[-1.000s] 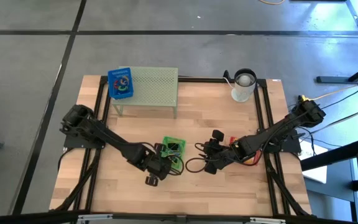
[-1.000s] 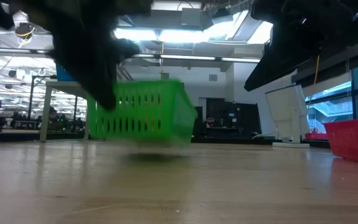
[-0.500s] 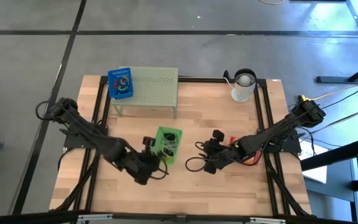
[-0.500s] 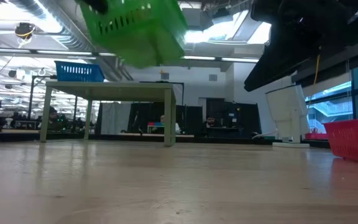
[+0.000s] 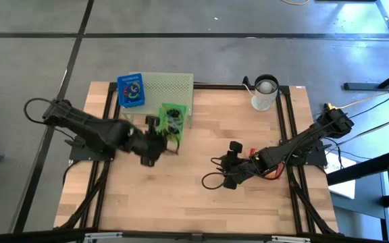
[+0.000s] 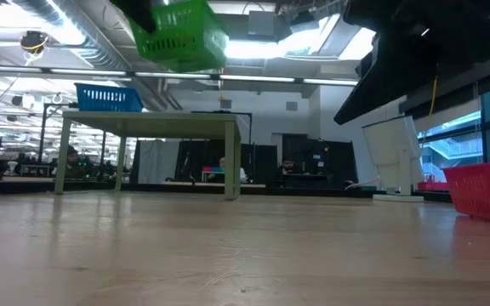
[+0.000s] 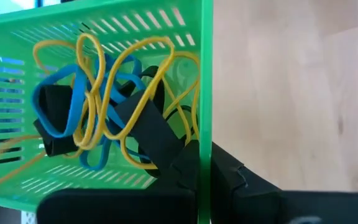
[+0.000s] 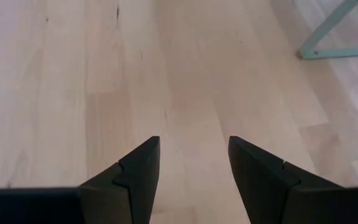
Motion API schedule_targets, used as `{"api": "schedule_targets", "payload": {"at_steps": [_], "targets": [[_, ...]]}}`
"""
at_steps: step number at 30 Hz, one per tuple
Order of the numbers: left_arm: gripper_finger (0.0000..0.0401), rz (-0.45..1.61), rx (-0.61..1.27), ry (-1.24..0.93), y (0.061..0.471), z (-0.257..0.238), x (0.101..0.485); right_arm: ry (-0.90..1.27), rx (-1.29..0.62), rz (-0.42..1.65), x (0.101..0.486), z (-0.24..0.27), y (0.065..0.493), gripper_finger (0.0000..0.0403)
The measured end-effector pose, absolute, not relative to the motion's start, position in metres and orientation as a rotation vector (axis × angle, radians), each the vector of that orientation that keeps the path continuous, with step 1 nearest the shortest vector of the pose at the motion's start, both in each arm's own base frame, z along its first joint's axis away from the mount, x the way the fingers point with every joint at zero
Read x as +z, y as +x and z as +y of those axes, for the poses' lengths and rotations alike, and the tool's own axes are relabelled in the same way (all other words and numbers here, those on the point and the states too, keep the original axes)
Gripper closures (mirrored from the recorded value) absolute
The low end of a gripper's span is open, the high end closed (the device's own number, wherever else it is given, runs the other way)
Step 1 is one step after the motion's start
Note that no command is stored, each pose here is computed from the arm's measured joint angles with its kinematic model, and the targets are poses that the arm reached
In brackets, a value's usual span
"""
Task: Pick & Place Office Desk Supplies
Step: Put the green bin on the shelf
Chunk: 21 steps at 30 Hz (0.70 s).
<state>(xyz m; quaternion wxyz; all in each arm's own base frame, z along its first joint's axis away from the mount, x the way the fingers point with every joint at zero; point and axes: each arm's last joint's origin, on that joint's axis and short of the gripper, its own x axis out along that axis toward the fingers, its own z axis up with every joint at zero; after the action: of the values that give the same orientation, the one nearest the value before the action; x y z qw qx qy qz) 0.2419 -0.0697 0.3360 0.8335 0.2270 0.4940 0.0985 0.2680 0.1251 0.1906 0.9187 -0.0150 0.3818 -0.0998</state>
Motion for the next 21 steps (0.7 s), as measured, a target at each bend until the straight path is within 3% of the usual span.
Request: {"api": "schedule_targets", "payload": {"at_steps": [5, 10, 14, 21], "targets": [[0.0397, 1.127, 0.229, 0.421, 0.236, -0.030, 0.336, 0.044, -0.154, 0.823, 0.190, 0.121, 0.271, 0.0211], [0.0398, 1.196, 0.286, 0.425, 0.233, 0.004, 0.329, 0.168, 0.020, 0.871, 0.191, 0.118, 0.277, 0.0211], [0.0398, 1.243, 0.293, 0.391, 0.231, 0.023, 0.320, 0.147, 0.121, 0.816, 0.196, 0.118, 0.283, 0.0211], [0.0398, 1.312, 0.308, 0.380, 0.227, 0.045, 0.310, 0.045, 0.055, 0.770, 0.197, 0.115, 0.285, 0.0211]]}}
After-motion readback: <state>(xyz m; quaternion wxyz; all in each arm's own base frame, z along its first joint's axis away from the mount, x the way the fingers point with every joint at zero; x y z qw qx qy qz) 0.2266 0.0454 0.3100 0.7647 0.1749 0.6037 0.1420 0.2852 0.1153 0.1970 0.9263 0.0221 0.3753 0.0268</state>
